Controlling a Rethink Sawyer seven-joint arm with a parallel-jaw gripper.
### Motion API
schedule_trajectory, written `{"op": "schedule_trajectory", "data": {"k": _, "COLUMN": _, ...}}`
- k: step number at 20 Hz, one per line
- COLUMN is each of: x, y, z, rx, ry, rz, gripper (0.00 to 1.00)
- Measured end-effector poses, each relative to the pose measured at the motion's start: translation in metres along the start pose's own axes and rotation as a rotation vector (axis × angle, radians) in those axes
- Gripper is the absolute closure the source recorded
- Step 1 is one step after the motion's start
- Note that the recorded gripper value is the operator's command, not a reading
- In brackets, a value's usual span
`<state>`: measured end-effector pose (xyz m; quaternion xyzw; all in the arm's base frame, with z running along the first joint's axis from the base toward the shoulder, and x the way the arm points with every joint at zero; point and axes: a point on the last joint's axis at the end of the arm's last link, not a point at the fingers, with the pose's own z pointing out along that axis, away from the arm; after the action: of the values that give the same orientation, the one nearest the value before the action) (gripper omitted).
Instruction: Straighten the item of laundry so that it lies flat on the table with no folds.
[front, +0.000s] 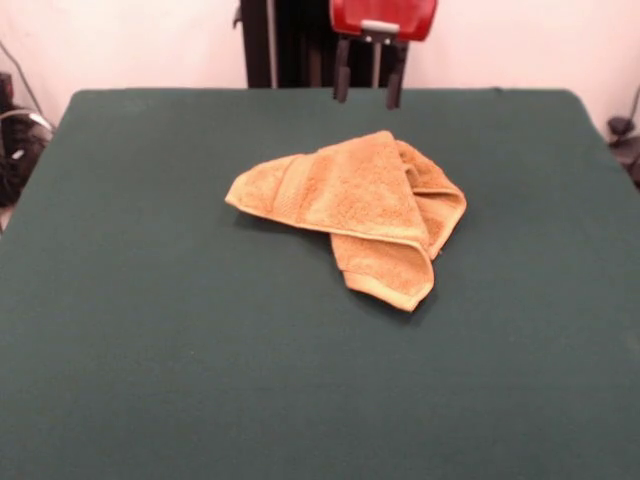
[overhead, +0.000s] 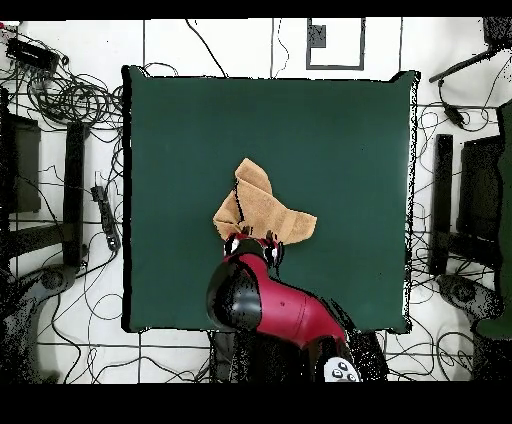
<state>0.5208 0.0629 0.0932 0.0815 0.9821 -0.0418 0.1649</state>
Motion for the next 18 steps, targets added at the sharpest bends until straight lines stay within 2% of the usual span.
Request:
{"op": "schedule_trajectory", "data": {"k": 10, "x": -0.051, "y": 0.026, "z": 0.026, "rx": -0.005, "ry": -0.075, "rz": -0.045, "gripper": 0.00}}
{"op": "schedule_trajectory", "data": {"k": 18, "x": -0.073, "y": 0.031, "z": 0.054, "rx": 0.000, "ry": -0.100, "rz": -0.056, "gripper": 0.00}}
